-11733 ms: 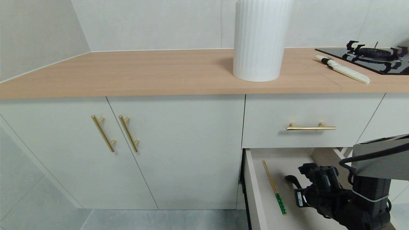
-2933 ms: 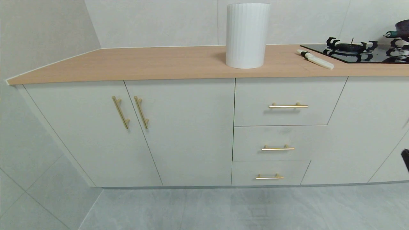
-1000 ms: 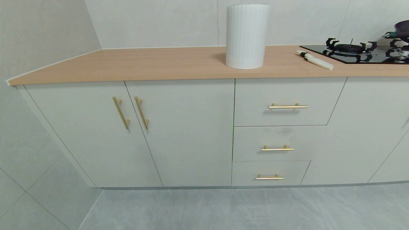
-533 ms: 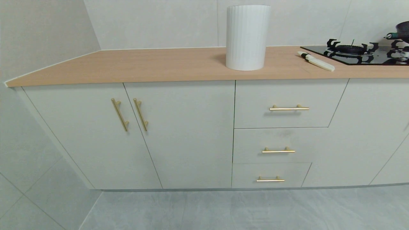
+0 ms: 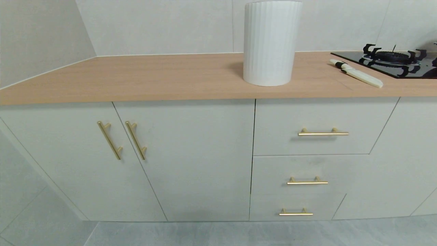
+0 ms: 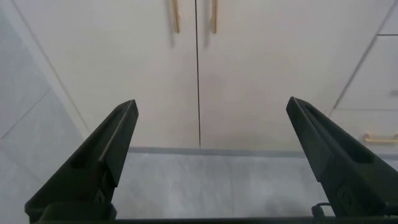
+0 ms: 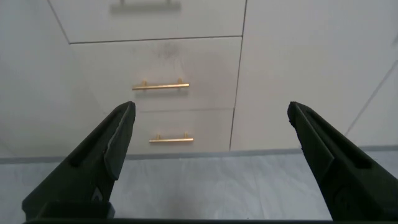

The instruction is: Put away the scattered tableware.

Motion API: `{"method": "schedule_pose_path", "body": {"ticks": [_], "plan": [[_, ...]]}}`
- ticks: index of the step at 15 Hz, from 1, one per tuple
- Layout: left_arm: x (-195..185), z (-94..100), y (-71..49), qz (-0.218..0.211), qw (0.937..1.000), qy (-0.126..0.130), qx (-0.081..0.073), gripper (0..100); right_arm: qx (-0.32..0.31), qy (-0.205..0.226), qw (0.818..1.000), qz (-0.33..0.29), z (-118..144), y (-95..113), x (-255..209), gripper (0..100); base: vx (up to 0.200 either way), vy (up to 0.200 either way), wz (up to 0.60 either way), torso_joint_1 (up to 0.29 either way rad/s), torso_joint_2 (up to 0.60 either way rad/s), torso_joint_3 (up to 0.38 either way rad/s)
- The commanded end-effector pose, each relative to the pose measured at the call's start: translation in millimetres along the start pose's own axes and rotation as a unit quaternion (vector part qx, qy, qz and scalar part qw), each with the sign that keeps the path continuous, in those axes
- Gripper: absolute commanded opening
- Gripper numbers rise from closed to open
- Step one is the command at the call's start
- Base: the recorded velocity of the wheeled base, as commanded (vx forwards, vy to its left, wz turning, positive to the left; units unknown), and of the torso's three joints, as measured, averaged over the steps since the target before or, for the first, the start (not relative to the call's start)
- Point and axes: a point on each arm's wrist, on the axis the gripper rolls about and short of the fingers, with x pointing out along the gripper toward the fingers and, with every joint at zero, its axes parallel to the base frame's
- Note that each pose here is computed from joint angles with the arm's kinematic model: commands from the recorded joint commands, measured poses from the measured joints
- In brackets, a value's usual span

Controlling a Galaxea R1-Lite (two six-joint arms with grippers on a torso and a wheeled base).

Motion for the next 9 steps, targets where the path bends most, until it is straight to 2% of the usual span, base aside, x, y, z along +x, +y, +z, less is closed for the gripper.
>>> {"method": "schedule_pose_path", "body": {"ticks": [1,8,9], "plan": [[0.0,0.0,0.0,0.0,1.0,0.0,0.0,100,0.001,0.001,1.0,0.0,0.1,0.0,0.1,100,0.2,0.0,0.0,-0.007,0.01,0.007],[0.0,0.0,0.0,0.0,1.0,0.0,0.0,100,0.001,0.001,1.0,0.0,0.1,0.0,0.1,100,0.2,0.0,0.0,0.0,0.0,0.002],[0.0,0.0,0.0,0.0,1.0,0.0,0.0,100,0.001,0.001,1.0,0.0,0.1,0.0,0.1,100,0.0,0.0,0.0,0.0,0.0,0.0]]}}
